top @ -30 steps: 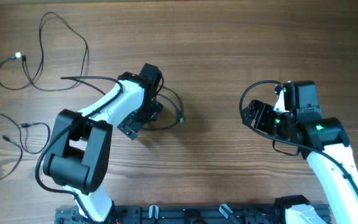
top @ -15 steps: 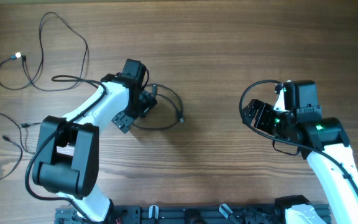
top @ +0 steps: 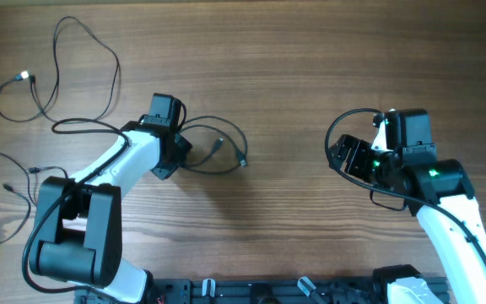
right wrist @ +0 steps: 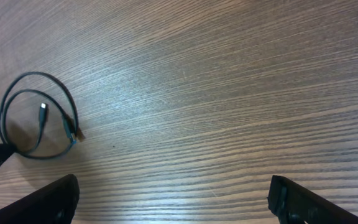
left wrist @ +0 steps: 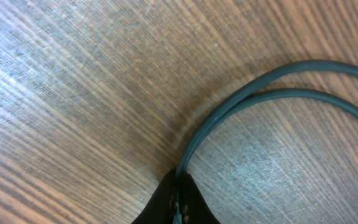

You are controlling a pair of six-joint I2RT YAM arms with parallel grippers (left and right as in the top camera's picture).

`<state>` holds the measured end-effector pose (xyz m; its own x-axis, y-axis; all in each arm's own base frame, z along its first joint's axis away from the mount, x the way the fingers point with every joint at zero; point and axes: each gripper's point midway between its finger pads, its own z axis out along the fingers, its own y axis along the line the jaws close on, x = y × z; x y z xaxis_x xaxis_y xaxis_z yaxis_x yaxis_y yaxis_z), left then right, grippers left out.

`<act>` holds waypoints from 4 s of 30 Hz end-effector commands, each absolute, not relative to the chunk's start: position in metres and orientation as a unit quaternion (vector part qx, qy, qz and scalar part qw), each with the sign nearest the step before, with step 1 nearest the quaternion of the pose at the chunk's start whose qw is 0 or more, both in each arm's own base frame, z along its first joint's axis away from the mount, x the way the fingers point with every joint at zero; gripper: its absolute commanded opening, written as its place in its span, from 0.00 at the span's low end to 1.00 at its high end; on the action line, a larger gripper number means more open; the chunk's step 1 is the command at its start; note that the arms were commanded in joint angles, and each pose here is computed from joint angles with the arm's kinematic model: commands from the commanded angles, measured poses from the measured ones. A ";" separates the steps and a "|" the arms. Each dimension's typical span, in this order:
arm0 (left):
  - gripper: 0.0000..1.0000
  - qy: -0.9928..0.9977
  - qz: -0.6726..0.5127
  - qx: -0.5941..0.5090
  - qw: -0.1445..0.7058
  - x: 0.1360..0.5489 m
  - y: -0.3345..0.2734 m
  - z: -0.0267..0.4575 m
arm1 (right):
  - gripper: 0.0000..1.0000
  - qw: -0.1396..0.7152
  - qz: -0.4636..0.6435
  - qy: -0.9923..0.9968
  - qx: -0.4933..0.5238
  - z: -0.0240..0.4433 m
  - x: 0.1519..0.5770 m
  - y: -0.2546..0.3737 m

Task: Untangle cables

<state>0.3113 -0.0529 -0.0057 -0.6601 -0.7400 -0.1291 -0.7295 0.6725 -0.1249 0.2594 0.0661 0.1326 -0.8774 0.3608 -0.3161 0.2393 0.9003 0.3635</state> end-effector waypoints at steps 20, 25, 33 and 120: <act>0.04 0.797 0.007 -0.575 0.183 0.313 0.097 0.102 | 1.00 0.186 0.148 0.958 0.159 0.127 0.258 0.063; 0.04 0.752 0.043 -0.639 0.159 0.279 0.130 0.076 | 1.00 0.180 0.147 0.959 0.160 0.126 0.256 0.063; 0.04 0.746 -0.036 -0.643 0.172 0.298 0.126 0.069 | 1.00 0.186 0.149 0.958 0.160 0.127 0.258 0.063; 1.00 0.748 -0.057 -0.266 0.605 0.061 0.047 0.291 | 1.00 0.195 0.161 0.947 0.196 0.131 0.265 0.064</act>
